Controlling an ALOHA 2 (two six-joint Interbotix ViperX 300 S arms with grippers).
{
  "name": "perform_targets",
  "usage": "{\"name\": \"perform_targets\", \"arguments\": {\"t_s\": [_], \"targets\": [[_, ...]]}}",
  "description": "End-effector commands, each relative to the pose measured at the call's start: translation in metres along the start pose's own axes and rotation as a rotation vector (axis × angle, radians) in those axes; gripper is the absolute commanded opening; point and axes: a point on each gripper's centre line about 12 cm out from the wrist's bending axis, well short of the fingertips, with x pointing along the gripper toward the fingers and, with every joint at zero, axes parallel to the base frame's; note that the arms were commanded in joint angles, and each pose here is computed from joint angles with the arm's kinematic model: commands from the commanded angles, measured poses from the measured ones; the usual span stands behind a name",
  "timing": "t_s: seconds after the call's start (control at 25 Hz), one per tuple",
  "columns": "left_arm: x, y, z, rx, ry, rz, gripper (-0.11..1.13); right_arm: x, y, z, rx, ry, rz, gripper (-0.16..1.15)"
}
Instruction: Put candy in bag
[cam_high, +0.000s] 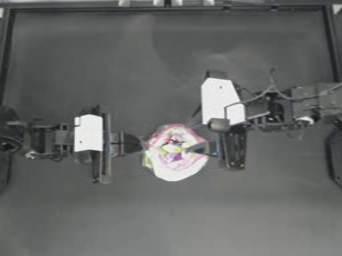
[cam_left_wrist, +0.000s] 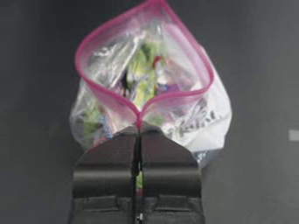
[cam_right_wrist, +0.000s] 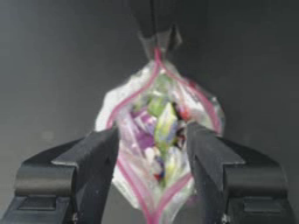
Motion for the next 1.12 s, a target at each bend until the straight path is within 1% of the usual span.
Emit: {"name": "perform_targets", "arguments": {"t_s": [0.04, 0.28, 0.44, 0.68, 1.0, 1.12], "targets": [[-0.013, 0.002, 0.021, 0.000, -0.074, 0.004, 0.06, -0.016, 0.001, 0.007, 0.013, -0.057, 0.002, 0.83], [-0.025, 0.003, 0.025, -0.003, -0.099, 0.007, 0.06, -0.028, 0.002, 0.005, 0.020, -0.088, 0.005, 0.83], [-0.033, 0.003, 0.029, -0.003, -0.118, 0.007, 0.06, -0.035, 0.002, 0.002, 0.034, -0.106, 0.010, 0.83], [-0.039, 0.004, 0.029, -0.004, -0.127, 0.008, 0.06, -0.048, 0.003, -0.003, 0.043, -0.151, 0.011, 0.83], [-0.038, 0.004, 0.027, -0.004, -0.121, 0.008, 0.06, -0.047, 0.002, -0.009, 0.043, -0.155, 0.010, 0.83], [-0.038, 0.003, 0.028, -0.003, -0.123, 0.005, 0.12, -0.046, 0.002, -0.010, 0.042, -0.152, 0.008, 0.83]]}}
